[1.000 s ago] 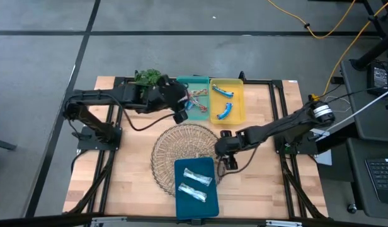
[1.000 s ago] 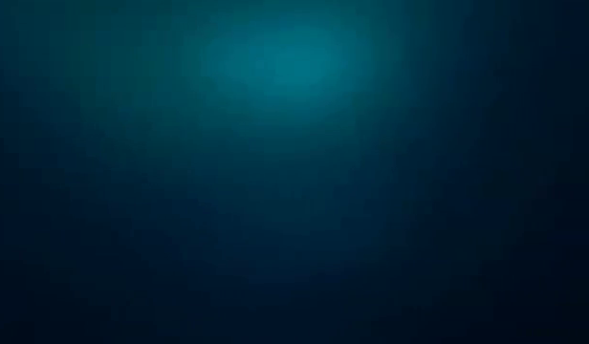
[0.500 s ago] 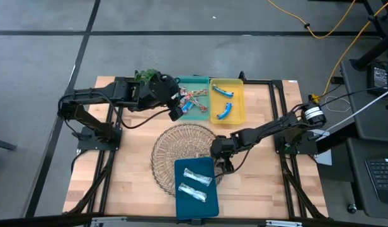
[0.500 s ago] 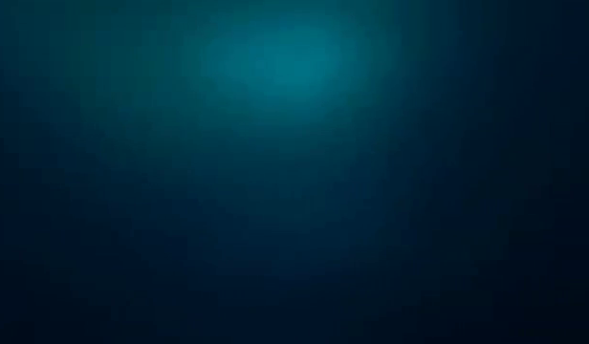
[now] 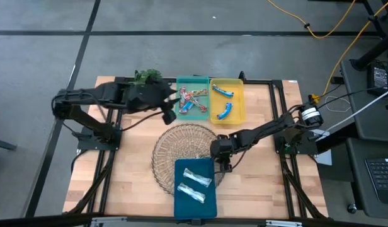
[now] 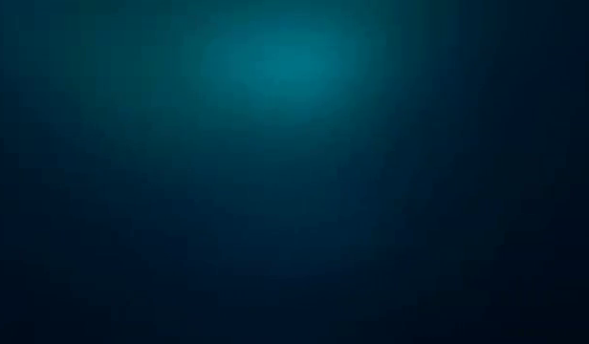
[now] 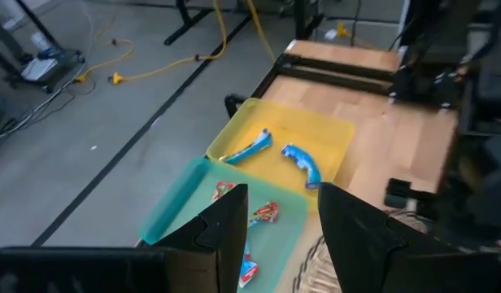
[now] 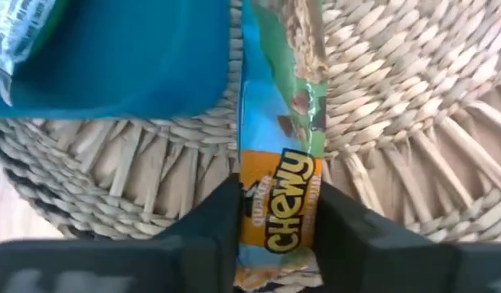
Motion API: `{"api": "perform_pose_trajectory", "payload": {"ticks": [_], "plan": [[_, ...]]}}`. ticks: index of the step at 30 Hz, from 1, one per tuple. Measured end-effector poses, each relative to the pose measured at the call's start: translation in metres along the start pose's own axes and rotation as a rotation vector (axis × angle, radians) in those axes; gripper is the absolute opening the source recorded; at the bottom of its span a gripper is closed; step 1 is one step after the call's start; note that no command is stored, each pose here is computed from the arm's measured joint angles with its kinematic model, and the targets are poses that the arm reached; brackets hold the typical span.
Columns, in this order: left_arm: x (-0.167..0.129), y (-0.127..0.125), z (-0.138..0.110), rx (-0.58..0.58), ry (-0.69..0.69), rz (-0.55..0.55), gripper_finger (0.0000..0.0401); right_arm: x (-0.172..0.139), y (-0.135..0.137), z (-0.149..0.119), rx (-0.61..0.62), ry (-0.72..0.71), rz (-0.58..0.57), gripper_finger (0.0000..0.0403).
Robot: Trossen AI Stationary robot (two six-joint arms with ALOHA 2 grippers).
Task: Pick and place Granola Bars by type
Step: Put the yellow granola bar into the blue container
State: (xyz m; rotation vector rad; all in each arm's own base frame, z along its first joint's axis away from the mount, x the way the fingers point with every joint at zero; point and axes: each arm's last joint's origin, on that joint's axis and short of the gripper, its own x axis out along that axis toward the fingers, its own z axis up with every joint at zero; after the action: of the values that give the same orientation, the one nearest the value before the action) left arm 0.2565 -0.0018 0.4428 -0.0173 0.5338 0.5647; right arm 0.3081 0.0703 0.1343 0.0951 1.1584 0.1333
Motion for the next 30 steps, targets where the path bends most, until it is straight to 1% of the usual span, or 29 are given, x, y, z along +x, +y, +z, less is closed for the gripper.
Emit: {"api": "perform_pose_trajectory", "payload": {"ticks": [3,6,8,11,14,16,18,20,22,25,26,27,30], "plan": [[-0.027,0.01,0.0,-0.009,-0.048,-0.033,0.0143,-0.005,-0.002,-0.002,0.007,0.012,-0.028,0.0098],[-0.061,0.027,-0.009,-0.022,-0.123,-0.037,0.0143,-0.01,-0.005,-0.005,0.014,0.041,-0.059,0.0097],[-0.081,0.04,-0.021,-0.032,-0.167,-0.041,0.0143,-0.015,-0.009,-0.007,0.02,0.069,-0.079,0.01],[-0.105,0.061,-0.044,-0.074,-0.239,-0.078,0.0143,-0.024,-0.015,-0.009,0.036,0.089,-0.107,0.01],[-0.12,0.082,-0.069,-0.167,-0.334,-0.068,0.0143,-0.036,-0.021,-0.01,0.054,0.091,-0.142,0.0094],[-0.124,0.093,-0.087,-0.217,-0.38,-0.034,0.0143,-0.046,-0.026,-0.01,0.059,0.082,-0.147,0.0092],[-0.124,0.103,-0.108,-0.246,-0.38,0.001,0.0143,-0.057,-0.03,-0.01,0.07,0.061,-0.151,0.0092],[-0.122,0.11,-0.128,-0.333,-0.374,0.011,0.0143,-0.067,-0.035,-0.008,0.087,0.028,-0.155,0.0093],[-0.113,0.111,-0.152,-0.381,-0.334,0.005,0.0143,-0.078,-0.038,-0.008,0.102,0.002,-0.158,0.0094],[-0.09,0.102,-0.189,-0.423,-0.276,-0.03,0.0143,-0.093,-0.042,-0.008,0.119,-0.053,-0.166,0.0095],[-0.083,0.098,-0.199,-0.446,-0.273,-0.064,0.0143,-0.098,-0.043,-0.008,0.123,-0.07,-0.171,0.0095],[-0.076,0.094,-0.207,-0.464,-0.272,-0.123,0.0143,-0.102,-0.044,-0.008,0.126,-0.086,-0.181,0.0095],[-0.058,0.076,-0.23,-0.482,-0.267,-0.403,0.0143,-0.114,-0.044,-0.008,0.128,-0.138,-0.207,0.0096]]}}
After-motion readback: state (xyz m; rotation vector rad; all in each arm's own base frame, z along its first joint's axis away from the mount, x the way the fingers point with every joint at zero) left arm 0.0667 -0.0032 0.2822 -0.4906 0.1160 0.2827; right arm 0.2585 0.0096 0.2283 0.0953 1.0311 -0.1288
